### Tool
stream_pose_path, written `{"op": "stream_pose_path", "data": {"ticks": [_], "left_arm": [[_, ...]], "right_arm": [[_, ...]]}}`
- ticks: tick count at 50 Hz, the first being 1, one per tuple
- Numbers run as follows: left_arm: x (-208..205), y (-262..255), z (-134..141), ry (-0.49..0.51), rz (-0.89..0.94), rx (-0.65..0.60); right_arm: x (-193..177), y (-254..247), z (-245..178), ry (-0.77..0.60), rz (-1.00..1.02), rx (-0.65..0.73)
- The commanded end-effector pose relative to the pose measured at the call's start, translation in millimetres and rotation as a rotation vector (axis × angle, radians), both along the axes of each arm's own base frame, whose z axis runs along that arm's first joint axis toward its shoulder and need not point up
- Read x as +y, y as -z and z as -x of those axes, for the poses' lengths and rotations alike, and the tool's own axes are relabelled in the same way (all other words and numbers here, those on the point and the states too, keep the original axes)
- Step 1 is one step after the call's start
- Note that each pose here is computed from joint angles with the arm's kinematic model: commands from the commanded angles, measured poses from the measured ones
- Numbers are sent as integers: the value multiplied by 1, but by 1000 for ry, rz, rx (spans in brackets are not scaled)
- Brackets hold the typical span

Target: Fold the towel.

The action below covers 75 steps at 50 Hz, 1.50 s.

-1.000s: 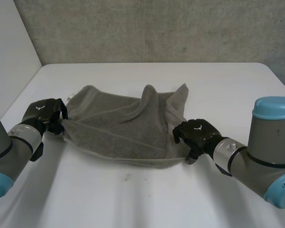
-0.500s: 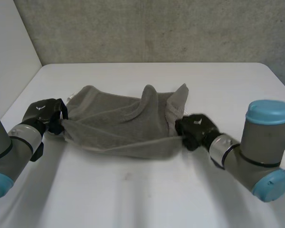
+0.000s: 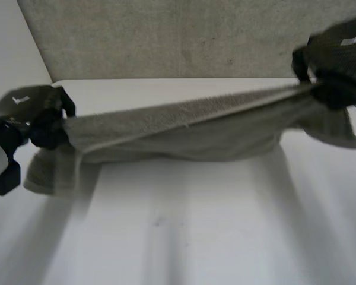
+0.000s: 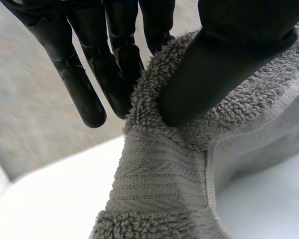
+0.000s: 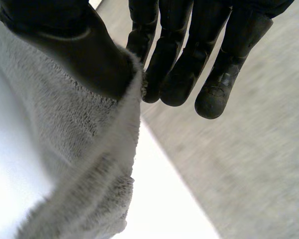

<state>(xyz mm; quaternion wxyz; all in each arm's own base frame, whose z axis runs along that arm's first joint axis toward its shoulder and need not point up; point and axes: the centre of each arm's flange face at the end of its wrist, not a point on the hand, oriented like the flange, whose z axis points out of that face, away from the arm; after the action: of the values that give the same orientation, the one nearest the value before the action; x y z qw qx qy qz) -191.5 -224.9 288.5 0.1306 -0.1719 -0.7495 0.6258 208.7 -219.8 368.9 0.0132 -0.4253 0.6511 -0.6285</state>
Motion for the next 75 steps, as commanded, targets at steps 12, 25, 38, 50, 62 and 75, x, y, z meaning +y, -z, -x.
{"op": "stream_pose_path", "data": {"ticks": [12,25,38,50,62,75], "left_arm": [[-104,152,15,93,-372,-174],[-172,149,20,7,-75,-177],[-96,86,18,29,-86,-170],[-37,107,24,17,-106,-229],[-52,139,27,-17,23,-437],[-75,137,28,-39,194,-487]], "right_arm": [[-74,161,-45,-34,-327,39],[-91,188,-46,39,-261,16],[-88,194,-45,39,-261,21],[-81,196,-49,23,-268,31],[-77,201,-49,19,-286,39],[-78,183,-45,34,-245,29]]}}
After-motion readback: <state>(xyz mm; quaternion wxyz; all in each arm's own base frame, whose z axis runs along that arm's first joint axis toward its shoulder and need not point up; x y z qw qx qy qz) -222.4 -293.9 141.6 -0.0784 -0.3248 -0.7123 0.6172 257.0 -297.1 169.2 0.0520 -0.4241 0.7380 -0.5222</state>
